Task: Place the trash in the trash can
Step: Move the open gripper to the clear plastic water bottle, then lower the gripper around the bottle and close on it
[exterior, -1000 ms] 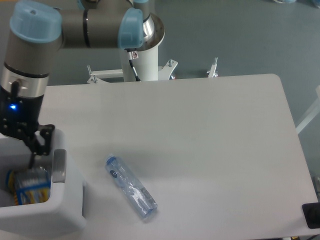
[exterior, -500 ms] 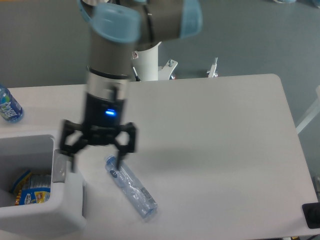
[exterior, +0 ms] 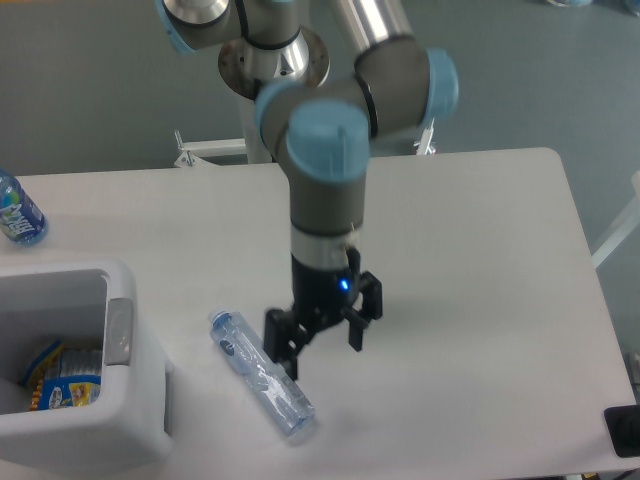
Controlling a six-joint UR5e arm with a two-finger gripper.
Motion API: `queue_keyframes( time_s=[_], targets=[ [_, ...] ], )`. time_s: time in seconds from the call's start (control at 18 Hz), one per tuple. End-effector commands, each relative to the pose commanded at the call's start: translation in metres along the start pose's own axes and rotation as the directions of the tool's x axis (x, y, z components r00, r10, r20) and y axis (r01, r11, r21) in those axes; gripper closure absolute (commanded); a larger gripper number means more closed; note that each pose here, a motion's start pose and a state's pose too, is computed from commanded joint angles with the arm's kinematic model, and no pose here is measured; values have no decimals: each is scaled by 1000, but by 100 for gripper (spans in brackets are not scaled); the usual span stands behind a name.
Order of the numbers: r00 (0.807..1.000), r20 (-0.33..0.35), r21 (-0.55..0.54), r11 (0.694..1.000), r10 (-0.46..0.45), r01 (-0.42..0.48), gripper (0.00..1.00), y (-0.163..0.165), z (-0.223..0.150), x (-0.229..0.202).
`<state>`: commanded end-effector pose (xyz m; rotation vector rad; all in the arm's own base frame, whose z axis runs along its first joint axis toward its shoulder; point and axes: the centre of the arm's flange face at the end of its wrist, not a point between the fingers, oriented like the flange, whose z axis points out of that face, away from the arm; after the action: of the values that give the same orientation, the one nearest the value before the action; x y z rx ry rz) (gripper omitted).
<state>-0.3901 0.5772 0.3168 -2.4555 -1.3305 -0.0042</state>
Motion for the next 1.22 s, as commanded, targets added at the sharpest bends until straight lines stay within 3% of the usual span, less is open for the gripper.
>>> queue_keyframes(
  time_s=[0.56, 1.22],
  targets=[
    [999, 5, -88, 995, 46, -45, 0, 6, 85, 30],
    [996, 6, -143, 986, 91, -89, 0, 25, 127, 46]
  ],
)
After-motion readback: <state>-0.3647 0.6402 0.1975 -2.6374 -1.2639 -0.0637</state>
